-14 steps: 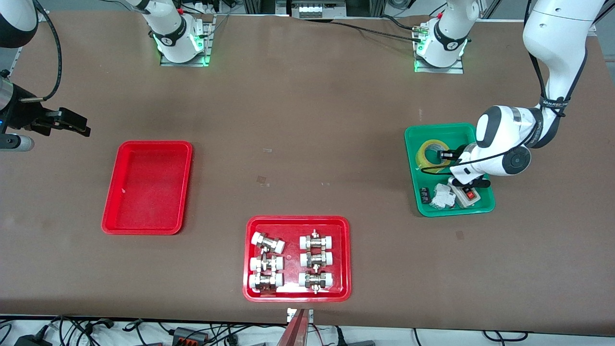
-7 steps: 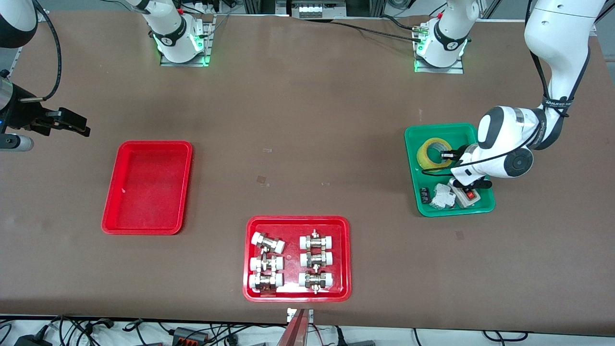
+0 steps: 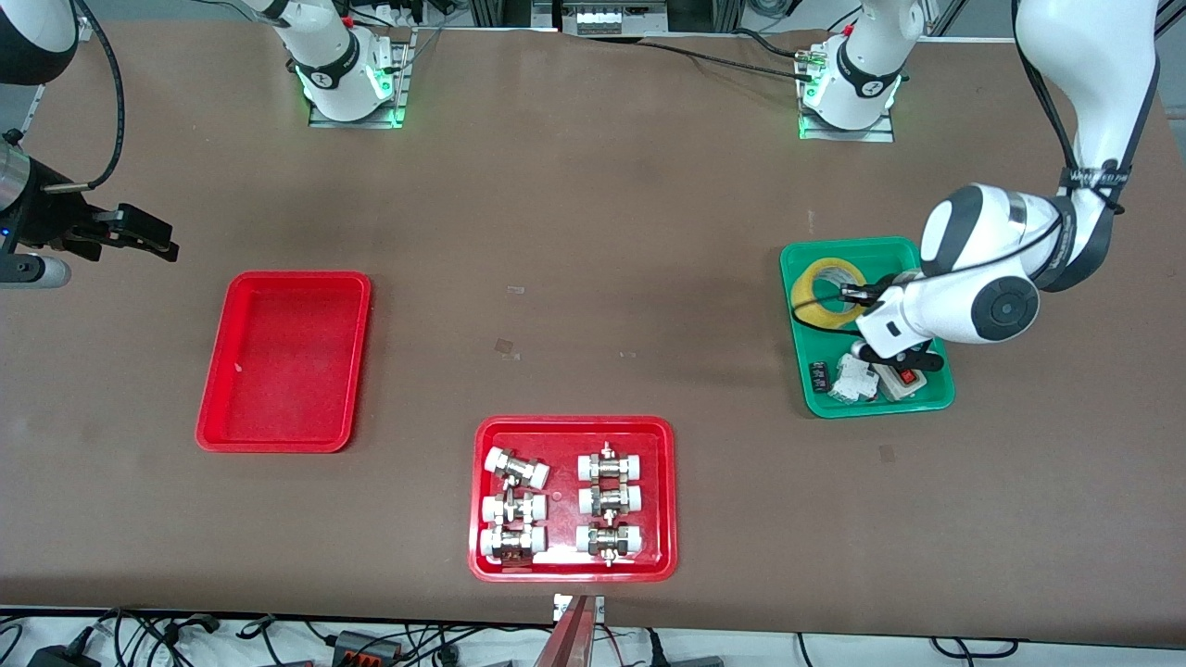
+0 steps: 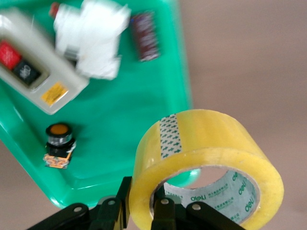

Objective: Left arm passes tape to right arm into tray
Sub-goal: 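Close the left gripper on the tape roll's rim and lift it, then carry the tape toward the table middle while the right gripper approaches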

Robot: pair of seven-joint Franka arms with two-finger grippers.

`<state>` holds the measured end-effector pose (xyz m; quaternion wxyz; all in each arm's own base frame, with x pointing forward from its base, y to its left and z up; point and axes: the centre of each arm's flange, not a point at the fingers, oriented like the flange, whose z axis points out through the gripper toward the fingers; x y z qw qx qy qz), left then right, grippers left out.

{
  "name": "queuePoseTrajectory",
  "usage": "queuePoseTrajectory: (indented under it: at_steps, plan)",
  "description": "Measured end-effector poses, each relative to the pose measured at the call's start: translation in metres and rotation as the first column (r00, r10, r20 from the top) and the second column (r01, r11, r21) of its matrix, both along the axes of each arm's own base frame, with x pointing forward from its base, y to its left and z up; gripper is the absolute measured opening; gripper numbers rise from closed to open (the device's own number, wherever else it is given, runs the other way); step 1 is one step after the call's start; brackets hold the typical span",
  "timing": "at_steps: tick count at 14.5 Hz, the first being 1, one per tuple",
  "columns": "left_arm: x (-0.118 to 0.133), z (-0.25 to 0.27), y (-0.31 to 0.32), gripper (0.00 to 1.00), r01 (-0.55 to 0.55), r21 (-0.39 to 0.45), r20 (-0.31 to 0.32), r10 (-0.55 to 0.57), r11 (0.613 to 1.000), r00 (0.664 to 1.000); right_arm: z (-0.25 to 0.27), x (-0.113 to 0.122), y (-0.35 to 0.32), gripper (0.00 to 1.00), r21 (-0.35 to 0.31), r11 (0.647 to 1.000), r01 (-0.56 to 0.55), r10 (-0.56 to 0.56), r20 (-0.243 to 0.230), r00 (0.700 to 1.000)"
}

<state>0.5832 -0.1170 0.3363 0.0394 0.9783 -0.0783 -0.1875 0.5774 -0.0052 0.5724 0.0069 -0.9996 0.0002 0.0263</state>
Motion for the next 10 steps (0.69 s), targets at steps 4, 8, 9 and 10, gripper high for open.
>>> queuePoseTrajectory:
  at_steps: [4,8,9,10]
  plan:
    - [0.024,0.063,-0.079,0.22,0.015,-0.181,0.064,-0.004,0.983,0.998,-0.003,0.0,0.003,1.0,0.029,1.0,0.002,-0.002,-0.012,1.0]
    - [0.039,0.038,-0.155,0.22,0.014,-0.32,0.102,0.02,0.947,0.995,-0.029,0.0,0.025,1.0,0.195,0.978,-0.071,0.092,-0.101,0.991]
    - [0.043,0.03,-0.175,0.22,-0.019,-0.376,0.107,0.064,0.926,0.992,-0.04,0.004,0.037,1.0,0.25,0.964,-0.092,0.123,-0.11,0.986]
    - [0.046,0.02,-0.191,0.22,-0.049,-0.429,0.099,0.101,0.902,0.99,-0.051,0.009,0.05,1.0,0.299,0.949,-0.099,0.141,-0.119,0.983]
